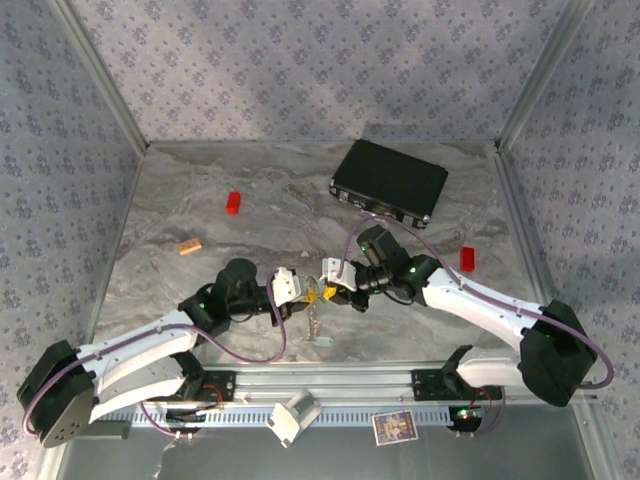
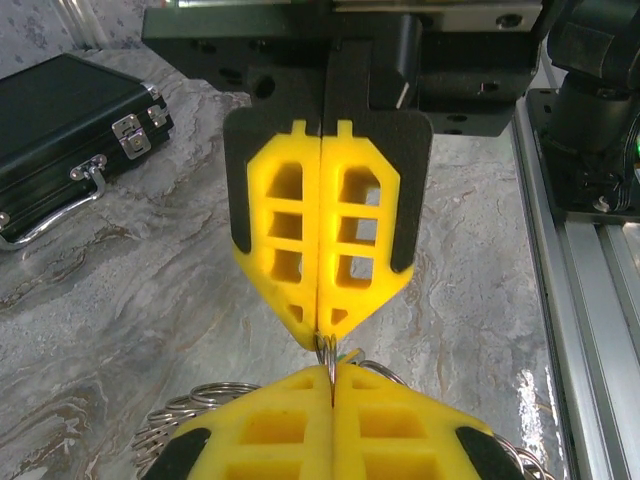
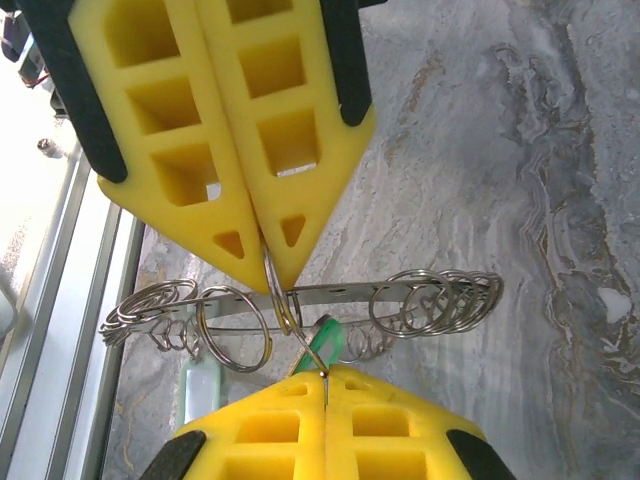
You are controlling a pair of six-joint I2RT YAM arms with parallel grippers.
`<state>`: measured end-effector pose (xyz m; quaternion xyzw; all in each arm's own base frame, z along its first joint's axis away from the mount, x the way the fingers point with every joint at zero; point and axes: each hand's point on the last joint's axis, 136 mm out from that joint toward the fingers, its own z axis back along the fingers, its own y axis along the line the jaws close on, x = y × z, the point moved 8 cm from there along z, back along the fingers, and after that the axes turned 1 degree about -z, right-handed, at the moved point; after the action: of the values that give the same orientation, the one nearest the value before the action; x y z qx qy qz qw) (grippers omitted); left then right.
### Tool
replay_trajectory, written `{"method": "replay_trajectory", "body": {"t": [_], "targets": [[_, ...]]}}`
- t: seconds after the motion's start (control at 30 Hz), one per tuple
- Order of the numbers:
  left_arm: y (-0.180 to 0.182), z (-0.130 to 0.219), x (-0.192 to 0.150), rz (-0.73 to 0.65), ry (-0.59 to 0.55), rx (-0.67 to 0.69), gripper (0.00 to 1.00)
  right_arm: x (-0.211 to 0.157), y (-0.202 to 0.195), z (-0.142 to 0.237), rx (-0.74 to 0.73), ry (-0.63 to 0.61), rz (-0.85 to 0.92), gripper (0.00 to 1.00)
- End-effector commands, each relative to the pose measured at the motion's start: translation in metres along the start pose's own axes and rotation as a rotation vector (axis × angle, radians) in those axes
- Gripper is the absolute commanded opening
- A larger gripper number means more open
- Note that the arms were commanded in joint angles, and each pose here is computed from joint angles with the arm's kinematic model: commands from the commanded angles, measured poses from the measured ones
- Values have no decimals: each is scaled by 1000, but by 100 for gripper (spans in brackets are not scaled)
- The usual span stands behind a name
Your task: Put the keys on the keyring
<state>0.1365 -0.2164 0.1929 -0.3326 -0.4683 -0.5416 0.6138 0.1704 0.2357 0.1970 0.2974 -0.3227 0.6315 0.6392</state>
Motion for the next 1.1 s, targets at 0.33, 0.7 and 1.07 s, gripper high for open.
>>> {"method": "replay_trajectory", "body": {"t": [0.33,0.7,1.07], "targets": [[-4,3,17,-48,-122,-25,0,14,5,16,-1,-143,6,25],[-3,2,19,-57,-154,-7,0,15,4,9,27,-175,-12,19],[-2,3,20,-52,-168,0,0,15,-1,7,39,-176,-15,9]]}}
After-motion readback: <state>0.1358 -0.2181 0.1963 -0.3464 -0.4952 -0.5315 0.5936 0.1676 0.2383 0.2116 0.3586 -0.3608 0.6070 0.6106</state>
